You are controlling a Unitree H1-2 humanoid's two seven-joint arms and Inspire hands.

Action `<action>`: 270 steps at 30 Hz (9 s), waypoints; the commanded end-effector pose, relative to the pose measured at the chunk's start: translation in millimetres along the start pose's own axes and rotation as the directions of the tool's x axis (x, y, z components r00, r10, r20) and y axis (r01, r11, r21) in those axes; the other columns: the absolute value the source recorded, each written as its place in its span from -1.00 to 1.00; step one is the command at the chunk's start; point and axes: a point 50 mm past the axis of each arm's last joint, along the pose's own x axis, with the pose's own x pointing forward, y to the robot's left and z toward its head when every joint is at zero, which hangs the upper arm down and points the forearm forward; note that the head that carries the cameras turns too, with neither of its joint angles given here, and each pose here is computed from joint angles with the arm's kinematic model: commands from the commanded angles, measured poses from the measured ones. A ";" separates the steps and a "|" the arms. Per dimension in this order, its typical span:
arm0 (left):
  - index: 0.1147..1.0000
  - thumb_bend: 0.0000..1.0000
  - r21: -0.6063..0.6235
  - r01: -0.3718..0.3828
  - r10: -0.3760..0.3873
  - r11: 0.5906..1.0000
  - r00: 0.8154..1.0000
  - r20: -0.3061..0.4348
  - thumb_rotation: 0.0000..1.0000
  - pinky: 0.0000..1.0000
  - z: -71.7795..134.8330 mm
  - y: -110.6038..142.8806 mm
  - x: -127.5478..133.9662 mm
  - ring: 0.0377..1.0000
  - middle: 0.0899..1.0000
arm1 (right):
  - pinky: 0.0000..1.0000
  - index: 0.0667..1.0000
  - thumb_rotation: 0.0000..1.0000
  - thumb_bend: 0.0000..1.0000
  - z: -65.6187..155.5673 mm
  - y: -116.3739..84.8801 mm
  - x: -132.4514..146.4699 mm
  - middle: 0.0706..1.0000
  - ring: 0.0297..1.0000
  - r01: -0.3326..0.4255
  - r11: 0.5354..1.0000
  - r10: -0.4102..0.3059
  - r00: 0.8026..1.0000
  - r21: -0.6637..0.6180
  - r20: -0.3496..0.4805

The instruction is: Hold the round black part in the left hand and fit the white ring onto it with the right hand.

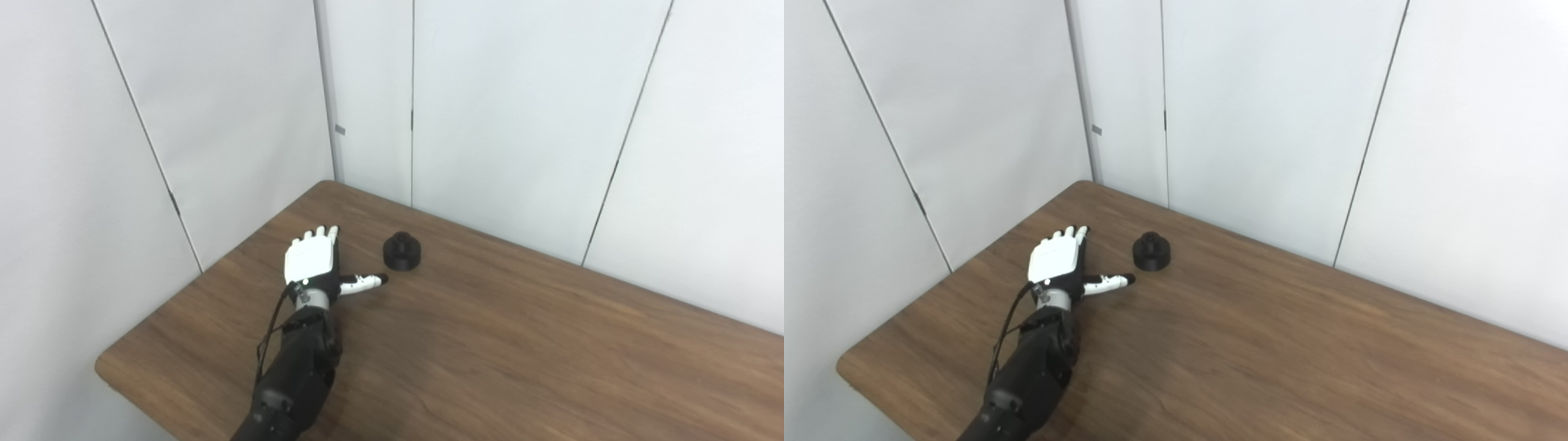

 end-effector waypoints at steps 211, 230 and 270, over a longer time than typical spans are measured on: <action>-0.18 0.03 0.163 0.434 -0.297 0.886 0.262 0.918 -0.90 1.00 92.8 -80.0 -124.5 0.72 0.61 | 0.99 0.96 0.57 0.35 69.6 14.7 -31.1 1.00 1.00 0.382 0.879 -0.392 0.920 -0.285 0.023; -0.18 0.03 0.157 0.425 -0.290 0.892 0.270 0.918 -0.90 1.00 66.1 -70.0 -79.7 0.74 0.61 | 0.60 0.95 0.52 0.68 88.0 -45.4 53.2 1.00 0.99 0.310 0.359 -0.553 0.831 -0.880 0.067; -0.18 0.03 0.215 0.494 -0.335 0.842 0.169 0.927 -0.91 1.00 64.9 -76.6 -90.3 0.75 0.63 | 0.88 0.80 0.13 0.87 161.8 -91.4 174.3 1.00 1.00 -0.100 -0.026 -0.390 0.917 -0.995 -0.082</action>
